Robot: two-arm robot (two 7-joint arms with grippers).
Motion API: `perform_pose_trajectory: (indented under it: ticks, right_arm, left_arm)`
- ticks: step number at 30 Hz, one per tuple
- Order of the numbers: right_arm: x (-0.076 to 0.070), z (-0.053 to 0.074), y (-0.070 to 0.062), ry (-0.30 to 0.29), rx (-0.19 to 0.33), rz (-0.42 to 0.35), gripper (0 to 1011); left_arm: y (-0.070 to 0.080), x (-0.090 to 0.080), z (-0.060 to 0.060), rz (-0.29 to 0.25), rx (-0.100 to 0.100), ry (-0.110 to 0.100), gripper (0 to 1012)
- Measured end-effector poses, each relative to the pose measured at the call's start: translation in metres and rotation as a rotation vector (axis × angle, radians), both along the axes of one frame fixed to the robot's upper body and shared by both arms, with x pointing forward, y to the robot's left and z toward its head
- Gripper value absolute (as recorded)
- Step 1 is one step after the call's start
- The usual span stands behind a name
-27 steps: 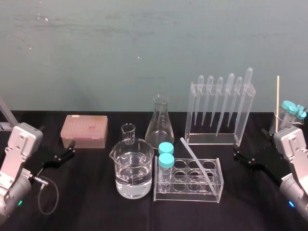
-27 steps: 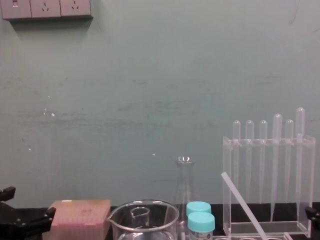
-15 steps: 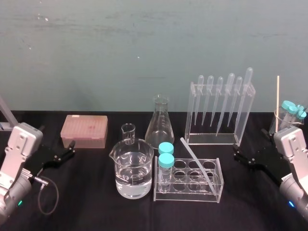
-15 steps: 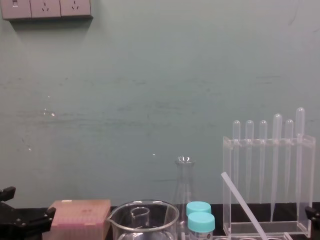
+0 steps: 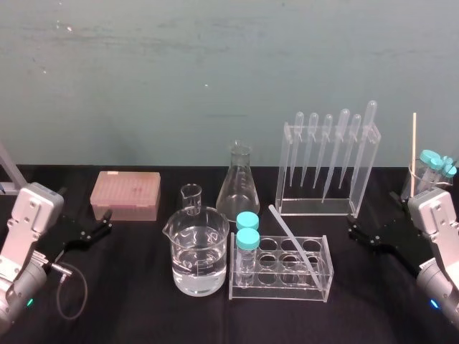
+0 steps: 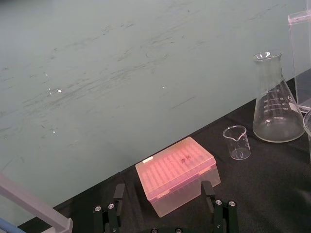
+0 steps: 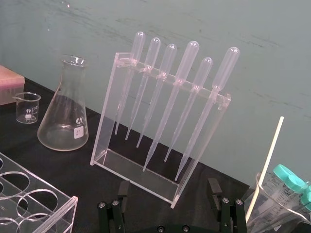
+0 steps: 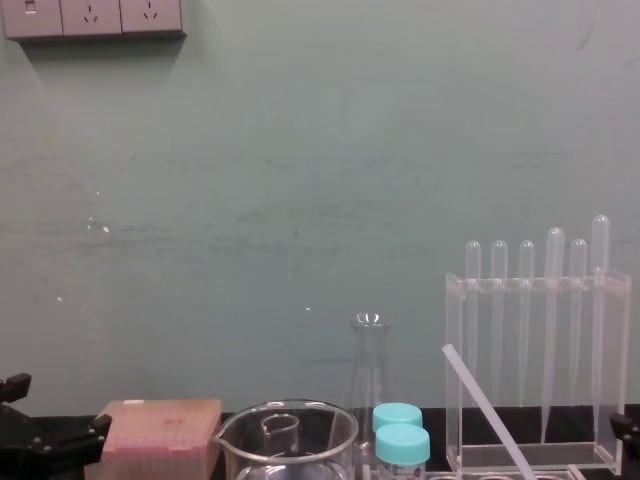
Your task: Pick up the stirring rod with one hand, then place it down.
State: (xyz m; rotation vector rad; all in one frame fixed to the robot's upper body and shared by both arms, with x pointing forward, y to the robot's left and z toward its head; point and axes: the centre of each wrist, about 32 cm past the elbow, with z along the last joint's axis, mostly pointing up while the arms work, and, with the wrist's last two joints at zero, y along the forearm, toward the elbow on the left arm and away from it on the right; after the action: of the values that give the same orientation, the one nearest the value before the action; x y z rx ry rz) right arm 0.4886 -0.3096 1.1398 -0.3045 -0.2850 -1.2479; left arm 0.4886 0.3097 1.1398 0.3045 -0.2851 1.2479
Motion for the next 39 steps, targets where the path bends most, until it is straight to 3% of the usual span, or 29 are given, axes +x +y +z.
perform_pose_trajectory:
  ticks: [25, 29, 33, 35, 39]
  right_arm:
    - [0.000, 0.001, -0.001, -0.008, 0.002, 0.000, 1002]
    - [0.002, 0.005, -0.002, -0.077, 0.024, 0.003, 1003]
    - [0.003, 0.013, 0.002, -0.206, 0.027, 0.034, 1003]
    - [0.005, 0.019, 0.008, -0.301, 0.024, 0.084, 1002]
    - [0.008, 0.025, 0.016, -0.360, 0.032, 0.164, 1002]
  left_arm:
    - [0.000, 0.000, 0.000, 0.000, 0.000, 0.000, 1000]
    - [0.000, 0.000, 0.000, 0.000, 0.000, 0.000, 1000]
    - [0.000, 0.000, 0.000, 0.000, 0.000, 0.000, 1000]
    - [0.000, 0.000, 0.000, 0.000, 0.000, 0.000, 1000]
    - [0.000, 0.000, 0.000, 0.000, 0.000, 0.000, 1000]
